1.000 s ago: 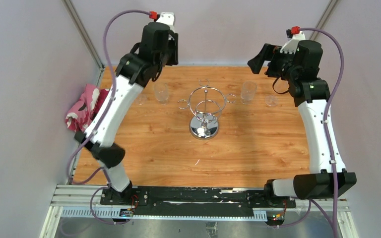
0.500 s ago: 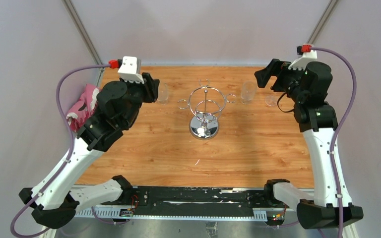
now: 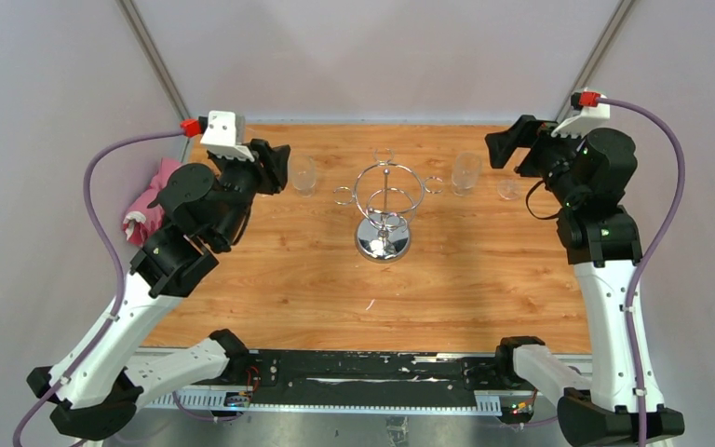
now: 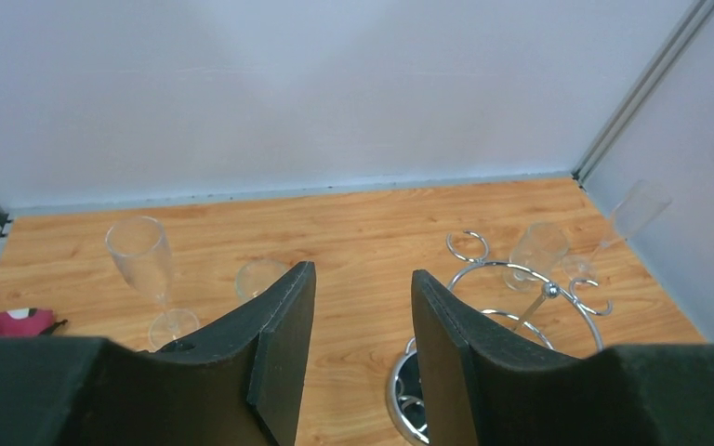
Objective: Take the wine glass off the wine glass rack
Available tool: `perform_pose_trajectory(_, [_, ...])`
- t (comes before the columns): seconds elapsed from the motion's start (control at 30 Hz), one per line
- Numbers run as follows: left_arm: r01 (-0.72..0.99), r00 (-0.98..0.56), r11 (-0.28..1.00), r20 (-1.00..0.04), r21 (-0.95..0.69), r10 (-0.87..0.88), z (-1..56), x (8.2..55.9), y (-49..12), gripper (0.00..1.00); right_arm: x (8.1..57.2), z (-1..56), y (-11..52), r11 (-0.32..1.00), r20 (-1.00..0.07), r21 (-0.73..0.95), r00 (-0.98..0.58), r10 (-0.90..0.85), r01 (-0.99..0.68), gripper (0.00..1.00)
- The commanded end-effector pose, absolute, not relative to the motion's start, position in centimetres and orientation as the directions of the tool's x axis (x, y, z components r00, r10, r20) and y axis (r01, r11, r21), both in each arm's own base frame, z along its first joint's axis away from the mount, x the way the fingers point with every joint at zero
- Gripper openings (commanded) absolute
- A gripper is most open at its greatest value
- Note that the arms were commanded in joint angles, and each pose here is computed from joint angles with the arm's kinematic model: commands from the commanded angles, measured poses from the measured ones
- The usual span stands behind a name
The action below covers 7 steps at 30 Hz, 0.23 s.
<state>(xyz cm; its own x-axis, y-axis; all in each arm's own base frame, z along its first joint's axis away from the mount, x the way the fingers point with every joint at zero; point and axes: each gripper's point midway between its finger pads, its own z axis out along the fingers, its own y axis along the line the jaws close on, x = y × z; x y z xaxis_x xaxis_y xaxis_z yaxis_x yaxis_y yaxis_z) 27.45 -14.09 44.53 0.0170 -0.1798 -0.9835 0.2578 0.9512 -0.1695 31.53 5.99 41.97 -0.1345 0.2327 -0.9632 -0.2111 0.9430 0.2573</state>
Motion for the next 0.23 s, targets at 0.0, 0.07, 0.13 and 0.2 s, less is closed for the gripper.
perform_pose_trajectory(0.0, [0.242, 0.049, 0.954, -0.98, -0.176, -0.193, 45.4, 27.3, -13.5, 0.48, 31.4, 42.3, 5.3, 0.951, -0.968, 0.243, -0.108, 0.226, -0.189, 0.99])
perform_pose_trajectory(0.07, [0.232, 0.051, 0.957, -0.98, -0.174, -0.19, 45.4, 27.2, -13.2, 0.48, 31.4, 42.3, 4.8, 0.96, -0.971, 0.229, -0.106, 0.214, -0.159, 0.99])
perform_pose_trajectory(0.13, [0.226, 0.055, 0.959, -0.98, -0.173, -0.189, 45.4, 27.1, -13.0, 0.48, 31.2, 42.5, 4.2, 0.967, -0.974, 0.216, -0.094, 0.204, -0.135, 0.99])
perform_pose_trajectory(0.2, [0.221, 0.058, 0.96, -0.98, -0.172, -0.189, 45.5, 27.0, -12.8, 0.49, 30.8, 42.9, 4.1, 0.969, -0.977, 0.207, -0.076, 0.198, -0.135, 0.99])
